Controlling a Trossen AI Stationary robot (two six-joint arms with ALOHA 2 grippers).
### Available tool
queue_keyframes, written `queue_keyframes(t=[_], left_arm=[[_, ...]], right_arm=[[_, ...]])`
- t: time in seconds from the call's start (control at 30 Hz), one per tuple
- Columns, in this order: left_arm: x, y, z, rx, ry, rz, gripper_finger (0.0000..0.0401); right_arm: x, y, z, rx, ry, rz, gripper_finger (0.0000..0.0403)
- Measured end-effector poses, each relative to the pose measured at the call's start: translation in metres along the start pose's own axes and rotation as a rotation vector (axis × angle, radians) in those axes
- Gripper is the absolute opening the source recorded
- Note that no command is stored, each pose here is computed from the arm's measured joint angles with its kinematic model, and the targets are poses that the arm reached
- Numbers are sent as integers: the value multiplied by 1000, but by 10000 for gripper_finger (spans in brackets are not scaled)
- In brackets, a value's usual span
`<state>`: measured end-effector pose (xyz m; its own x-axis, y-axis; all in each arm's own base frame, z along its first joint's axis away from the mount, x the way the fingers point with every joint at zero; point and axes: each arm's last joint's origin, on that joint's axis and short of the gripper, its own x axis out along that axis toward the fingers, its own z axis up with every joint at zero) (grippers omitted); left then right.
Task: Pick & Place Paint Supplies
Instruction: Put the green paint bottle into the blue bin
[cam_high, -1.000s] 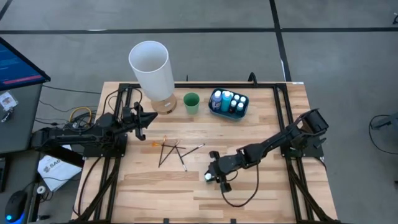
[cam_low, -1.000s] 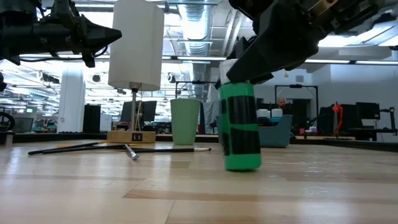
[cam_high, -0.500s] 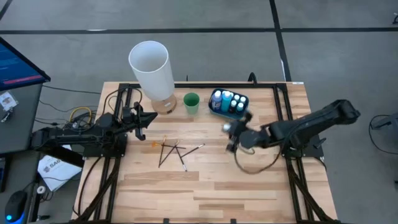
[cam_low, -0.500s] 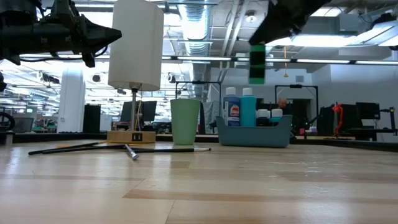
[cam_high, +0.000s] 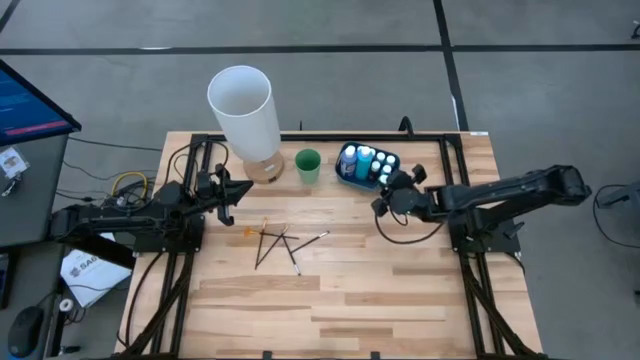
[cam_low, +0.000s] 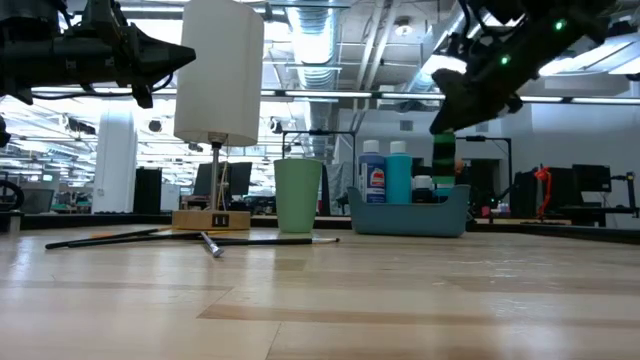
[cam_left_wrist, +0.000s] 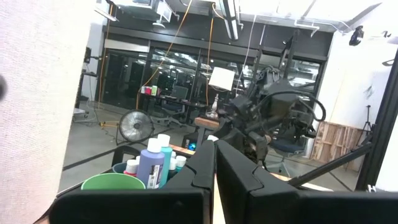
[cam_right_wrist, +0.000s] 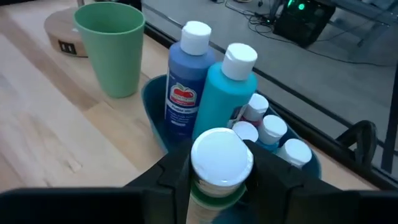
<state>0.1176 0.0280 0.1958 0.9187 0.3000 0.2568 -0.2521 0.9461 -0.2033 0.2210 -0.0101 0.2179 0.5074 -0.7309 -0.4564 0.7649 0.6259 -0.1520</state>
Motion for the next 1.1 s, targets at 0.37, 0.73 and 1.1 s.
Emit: queue_keyframes(t=[0.37,0.73,1.1], left_arm=[[0,0,0,0,0,0,2],[0,0,0,0,0,0,2],[0,0,0,0,0,0,2]], right_arm=[[16,-10,-7,29,-8,-57,120],[25,-5,-17,53,-20,-53,123],[42,-2,-32,18,23,-90,123]])
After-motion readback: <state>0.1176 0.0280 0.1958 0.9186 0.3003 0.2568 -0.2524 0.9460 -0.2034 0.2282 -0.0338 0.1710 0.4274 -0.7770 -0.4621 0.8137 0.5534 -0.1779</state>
